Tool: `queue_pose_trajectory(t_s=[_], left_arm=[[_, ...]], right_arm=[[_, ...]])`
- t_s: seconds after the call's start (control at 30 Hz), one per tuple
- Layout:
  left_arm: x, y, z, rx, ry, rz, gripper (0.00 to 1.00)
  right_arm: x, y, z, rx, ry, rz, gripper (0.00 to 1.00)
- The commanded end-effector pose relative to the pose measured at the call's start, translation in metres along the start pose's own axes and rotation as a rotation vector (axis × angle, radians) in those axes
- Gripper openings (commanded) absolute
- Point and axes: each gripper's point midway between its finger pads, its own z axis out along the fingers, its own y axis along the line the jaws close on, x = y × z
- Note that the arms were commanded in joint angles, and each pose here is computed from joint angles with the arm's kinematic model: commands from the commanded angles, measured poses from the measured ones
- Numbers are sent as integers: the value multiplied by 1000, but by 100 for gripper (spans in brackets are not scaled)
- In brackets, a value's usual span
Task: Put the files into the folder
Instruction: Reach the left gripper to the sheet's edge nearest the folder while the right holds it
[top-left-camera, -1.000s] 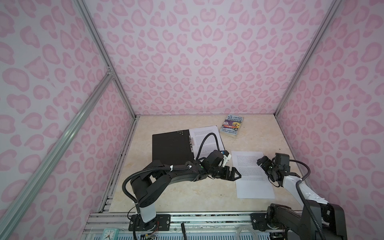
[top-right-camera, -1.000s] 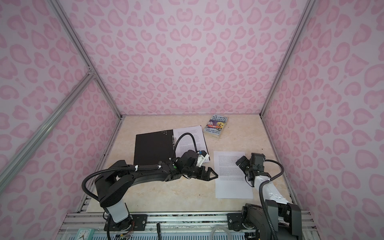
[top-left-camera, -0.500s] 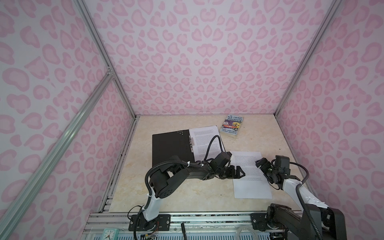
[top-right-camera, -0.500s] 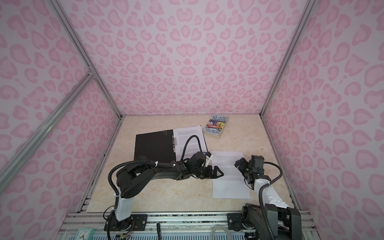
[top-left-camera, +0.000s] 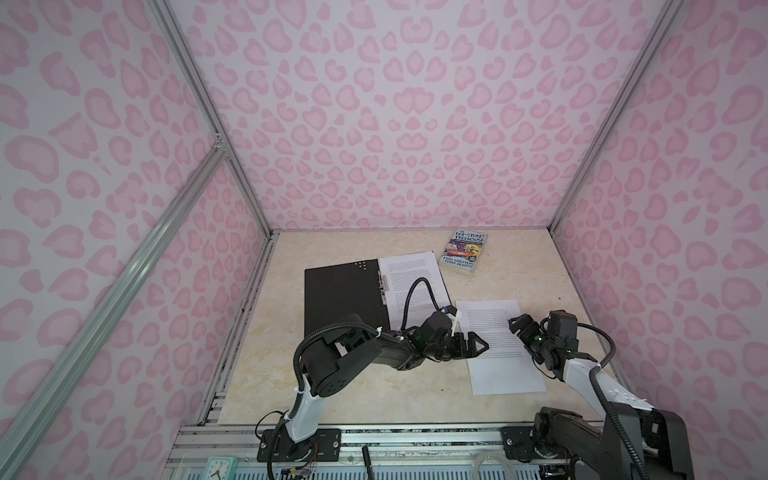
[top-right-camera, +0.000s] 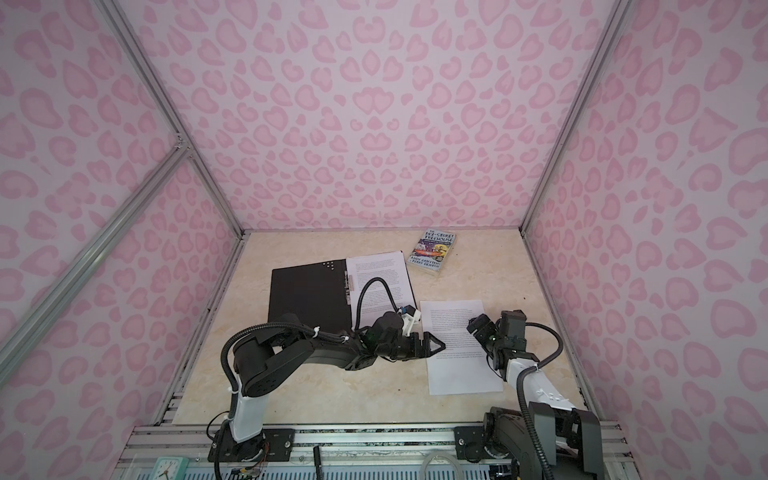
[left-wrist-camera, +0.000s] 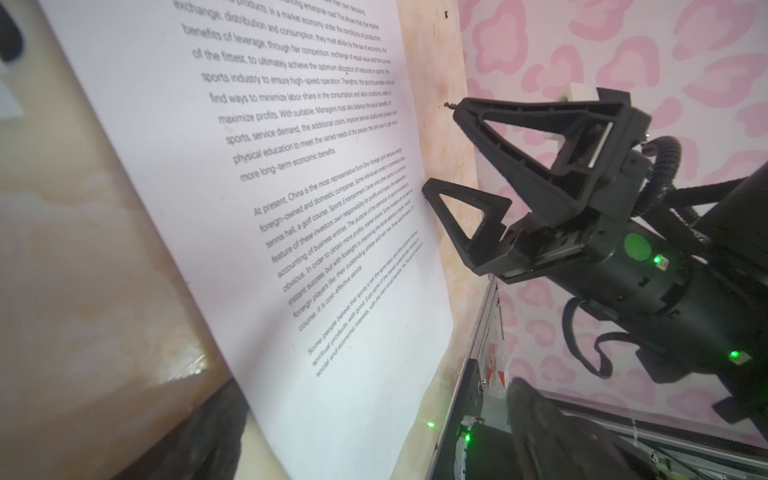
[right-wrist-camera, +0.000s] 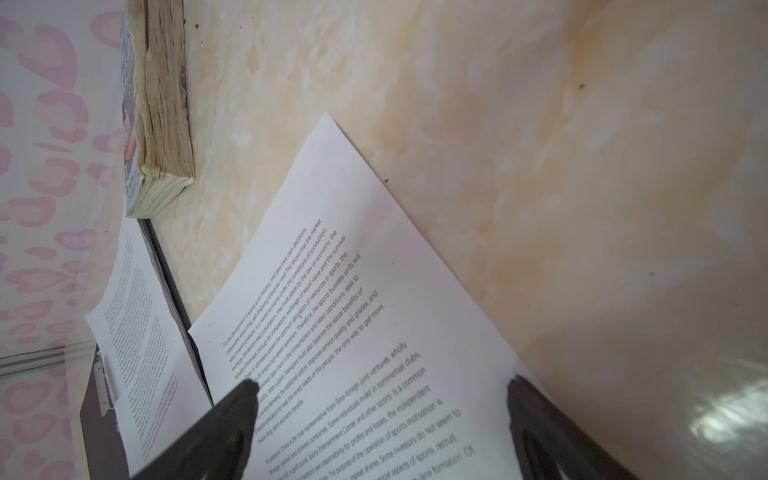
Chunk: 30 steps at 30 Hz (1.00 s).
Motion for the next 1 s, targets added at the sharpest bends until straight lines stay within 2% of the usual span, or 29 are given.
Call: queue_pose_trajectory(t_s=[0.0,0.1,0.3,0.57,0.73,0.87,0.97], left_arm=[[-4,10,3,-14,-40,-60,100],[-8,11,4,-2,-69,-83,99],[-15,17,13,-30,-89,-99,87],[-15,24,22,-42,-87,-129,67],[-19,21,23,-42,-86,-112,46],[-25,9,23,-20,-87,-75,17],[-31,-5,19,-7,-89,-27,4]], right_arm=[[18,-11,3,28,67,40,94],[19,-10,3,21,72,44,94],[20,-6,3,2,80,48,94],[20,-5,2,-4,79,44,94],[20,-3,2,-15,82,39,94],[18,-4,2,-10,74,32,95],[16,-3,0,-10,62,20,95]])
